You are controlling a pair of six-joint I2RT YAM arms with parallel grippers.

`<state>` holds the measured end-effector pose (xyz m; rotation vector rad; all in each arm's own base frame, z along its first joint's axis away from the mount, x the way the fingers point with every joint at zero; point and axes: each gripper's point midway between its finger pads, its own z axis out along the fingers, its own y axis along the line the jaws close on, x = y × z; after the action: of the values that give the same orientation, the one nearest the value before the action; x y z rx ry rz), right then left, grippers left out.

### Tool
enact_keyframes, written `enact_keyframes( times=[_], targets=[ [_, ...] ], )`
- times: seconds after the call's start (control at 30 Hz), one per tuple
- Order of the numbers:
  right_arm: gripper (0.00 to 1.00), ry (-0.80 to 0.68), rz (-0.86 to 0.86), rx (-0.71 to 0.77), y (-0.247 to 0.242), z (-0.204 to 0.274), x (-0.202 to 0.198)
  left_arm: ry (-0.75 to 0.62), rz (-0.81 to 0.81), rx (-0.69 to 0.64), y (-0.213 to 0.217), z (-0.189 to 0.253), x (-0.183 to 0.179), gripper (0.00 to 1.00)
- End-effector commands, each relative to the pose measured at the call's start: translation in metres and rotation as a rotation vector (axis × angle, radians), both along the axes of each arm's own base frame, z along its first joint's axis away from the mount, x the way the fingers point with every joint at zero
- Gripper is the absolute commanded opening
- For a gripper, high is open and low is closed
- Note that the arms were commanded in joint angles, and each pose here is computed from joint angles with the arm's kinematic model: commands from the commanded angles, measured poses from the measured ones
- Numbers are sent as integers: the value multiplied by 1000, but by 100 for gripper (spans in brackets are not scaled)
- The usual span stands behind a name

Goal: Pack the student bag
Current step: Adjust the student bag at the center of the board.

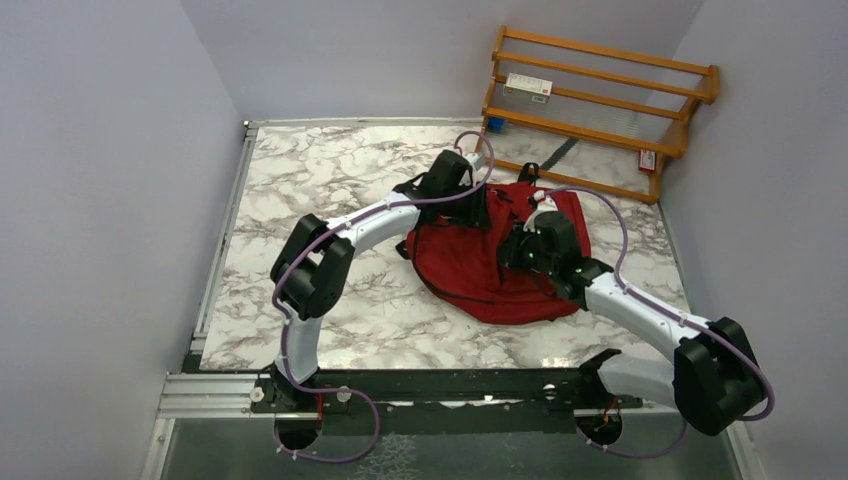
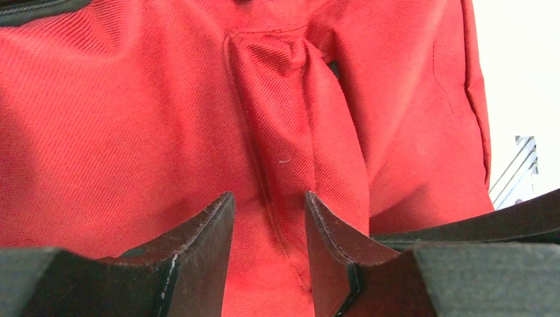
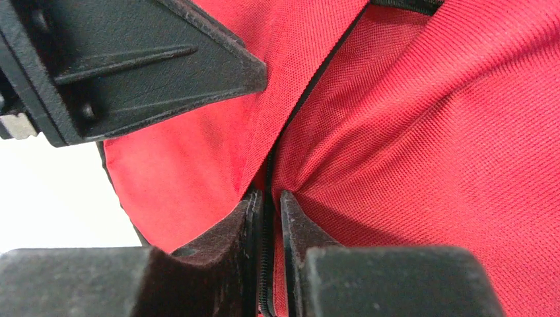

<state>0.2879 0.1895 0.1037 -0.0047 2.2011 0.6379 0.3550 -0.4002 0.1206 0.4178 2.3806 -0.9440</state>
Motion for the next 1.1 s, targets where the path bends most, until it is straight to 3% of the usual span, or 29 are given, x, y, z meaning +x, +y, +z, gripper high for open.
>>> enact_keyframes(
  times=[0.0,0.4,0.67,0.9,1.07],
  targets=[
    [23,12,-1,-43,-4,11,-1,-60,17,-19,14,23,8,45],
    [35,-45,-280,-172,-65,52,-1,-76,7,-23,36,27,13,45],
    [43,-48,-407,-227,-90,69,0,-111,109,19,86,34,22,45],
    [44,-43,-424,-223,-104,78,35,-157,236,131,144,31,18,47],
    [46,-22,-461,-200,-129,69,66,-133,268,196,166,11,2,58]
  ],
)
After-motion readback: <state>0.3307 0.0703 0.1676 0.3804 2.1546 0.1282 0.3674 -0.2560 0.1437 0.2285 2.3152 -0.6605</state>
